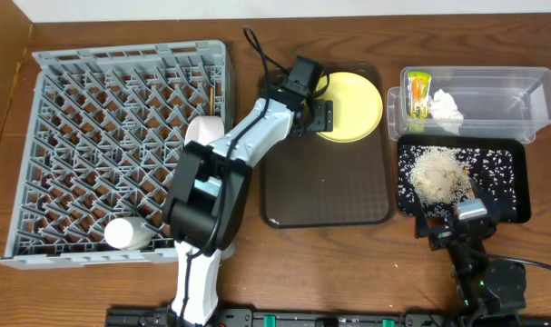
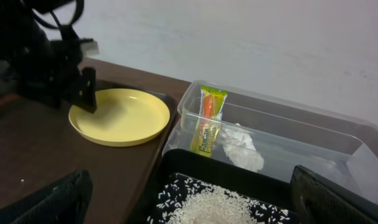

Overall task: Sort waste into correct bins and load items into the dishwasher
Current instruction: 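Grasp the yellow plate edge with the left gripper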

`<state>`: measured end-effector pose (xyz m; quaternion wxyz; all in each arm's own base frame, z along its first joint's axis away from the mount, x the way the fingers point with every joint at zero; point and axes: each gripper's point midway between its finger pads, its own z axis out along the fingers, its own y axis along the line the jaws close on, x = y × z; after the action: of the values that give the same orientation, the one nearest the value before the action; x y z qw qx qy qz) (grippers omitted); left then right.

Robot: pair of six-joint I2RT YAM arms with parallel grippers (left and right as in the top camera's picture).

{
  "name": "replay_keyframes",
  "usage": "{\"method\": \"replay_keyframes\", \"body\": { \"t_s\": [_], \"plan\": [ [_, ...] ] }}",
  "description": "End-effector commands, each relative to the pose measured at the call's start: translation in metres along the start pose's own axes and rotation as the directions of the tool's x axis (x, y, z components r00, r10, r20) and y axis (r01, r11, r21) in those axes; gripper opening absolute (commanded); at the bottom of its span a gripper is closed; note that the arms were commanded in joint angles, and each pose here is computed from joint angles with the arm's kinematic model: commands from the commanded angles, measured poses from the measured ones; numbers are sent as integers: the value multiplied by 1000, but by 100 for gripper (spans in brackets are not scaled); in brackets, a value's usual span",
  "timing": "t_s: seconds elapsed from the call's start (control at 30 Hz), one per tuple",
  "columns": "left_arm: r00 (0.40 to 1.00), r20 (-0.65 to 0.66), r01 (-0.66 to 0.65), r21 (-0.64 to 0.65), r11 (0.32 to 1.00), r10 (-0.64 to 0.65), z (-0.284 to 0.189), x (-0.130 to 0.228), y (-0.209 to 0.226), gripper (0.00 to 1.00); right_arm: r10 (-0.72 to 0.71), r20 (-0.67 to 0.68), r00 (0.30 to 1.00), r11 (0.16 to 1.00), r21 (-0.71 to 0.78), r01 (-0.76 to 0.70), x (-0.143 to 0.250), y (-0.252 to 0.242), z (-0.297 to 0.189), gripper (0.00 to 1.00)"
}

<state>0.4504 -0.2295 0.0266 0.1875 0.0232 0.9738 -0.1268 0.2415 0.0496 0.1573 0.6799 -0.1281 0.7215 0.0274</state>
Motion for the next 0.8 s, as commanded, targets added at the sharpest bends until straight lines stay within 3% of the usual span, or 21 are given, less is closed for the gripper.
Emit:
{"method": "replay_keyframes", "body": {
  "t_s": [0.0,0.27,0.37,0.4,0.6,0.77],
  "plan": [
    [1000,-14,-15,-9,1000,15,15,1,3,76,12,-7,1000,1000,16,-12,2,-3,0,99],
    [999,-42,12,-31,999,-13,36,11,11,38,12,-7,1000,1000,16,-12,2,-3,0,99],
    [997,-66,33,-12,999,-34,41,17,10,19,12,-7,1000,1000,16,-12,2,-3,0,99],
    [997,-68,40,-6,999,-40,40,17,9,8,12,-7,1000,1000,16,-12,2,-3,0,99],
    [995,-64,79,85,993,-74,26,3,7,8,12,-7,1000,1000,16,-12,2,-3,0,99],
    [994,-10,108,299,948,-110,-18,-34,-3,8,12,-7,1000,1000,16,-12,2,-3,0,99]
  ]
}}
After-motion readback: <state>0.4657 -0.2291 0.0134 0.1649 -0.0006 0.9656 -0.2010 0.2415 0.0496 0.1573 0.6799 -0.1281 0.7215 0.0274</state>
